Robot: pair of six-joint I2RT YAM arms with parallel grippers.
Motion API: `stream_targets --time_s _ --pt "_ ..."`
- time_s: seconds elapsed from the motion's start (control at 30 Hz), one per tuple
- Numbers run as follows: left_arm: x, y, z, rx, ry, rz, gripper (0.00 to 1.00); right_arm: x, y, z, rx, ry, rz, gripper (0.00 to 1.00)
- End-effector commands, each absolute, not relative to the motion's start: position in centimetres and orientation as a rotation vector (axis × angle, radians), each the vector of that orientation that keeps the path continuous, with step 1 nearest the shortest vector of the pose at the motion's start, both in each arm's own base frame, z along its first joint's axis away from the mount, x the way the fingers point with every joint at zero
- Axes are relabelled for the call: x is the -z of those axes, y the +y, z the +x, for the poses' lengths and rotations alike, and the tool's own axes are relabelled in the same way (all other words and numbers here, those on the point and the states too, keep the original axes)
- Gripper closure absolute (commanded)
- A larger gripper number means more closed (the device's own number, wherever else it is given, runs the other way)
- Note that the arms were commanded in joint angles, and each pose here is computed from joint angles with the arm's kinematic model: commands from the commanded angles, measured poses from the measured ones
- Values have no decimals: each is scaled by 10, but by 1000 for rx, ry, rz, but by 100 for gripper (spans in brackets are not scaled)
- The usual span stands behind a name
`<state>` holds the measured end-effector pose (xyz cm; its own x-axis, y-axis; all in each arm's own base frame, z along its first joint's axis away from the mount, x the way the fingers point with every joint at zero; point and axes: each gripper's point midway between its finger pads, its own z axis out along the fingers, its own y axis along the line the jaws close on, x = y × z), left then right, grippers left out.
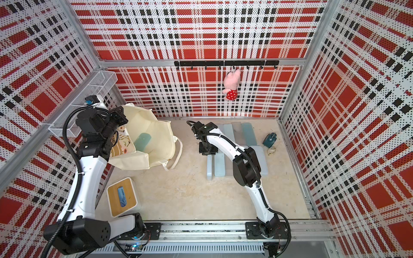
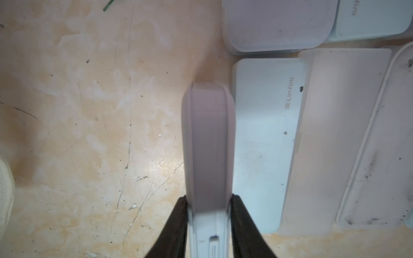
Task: Take out the pencil case from the canvas bag
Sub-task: Place the pencil case at the center of the board.
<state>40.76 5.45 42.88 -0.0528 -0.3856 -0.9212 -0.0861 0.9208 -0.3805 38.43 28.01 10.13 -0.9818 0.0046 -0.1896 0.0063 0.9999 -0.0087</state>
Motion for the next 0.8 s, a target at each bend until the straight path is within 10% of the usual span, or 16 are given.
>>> stream_targets --time_s 0.0,0.23,0.77 --pt "-486 55 390 249 1449 -323 100 -92 279 387 20 2968 27 59" --pt "-485 54 391 255 1451 -320 100 -104 290 388 -101 2938 35 32" --pt "-479 55 388 255 1461 -327 100 -131 338 372 -493 2860 -127 25"
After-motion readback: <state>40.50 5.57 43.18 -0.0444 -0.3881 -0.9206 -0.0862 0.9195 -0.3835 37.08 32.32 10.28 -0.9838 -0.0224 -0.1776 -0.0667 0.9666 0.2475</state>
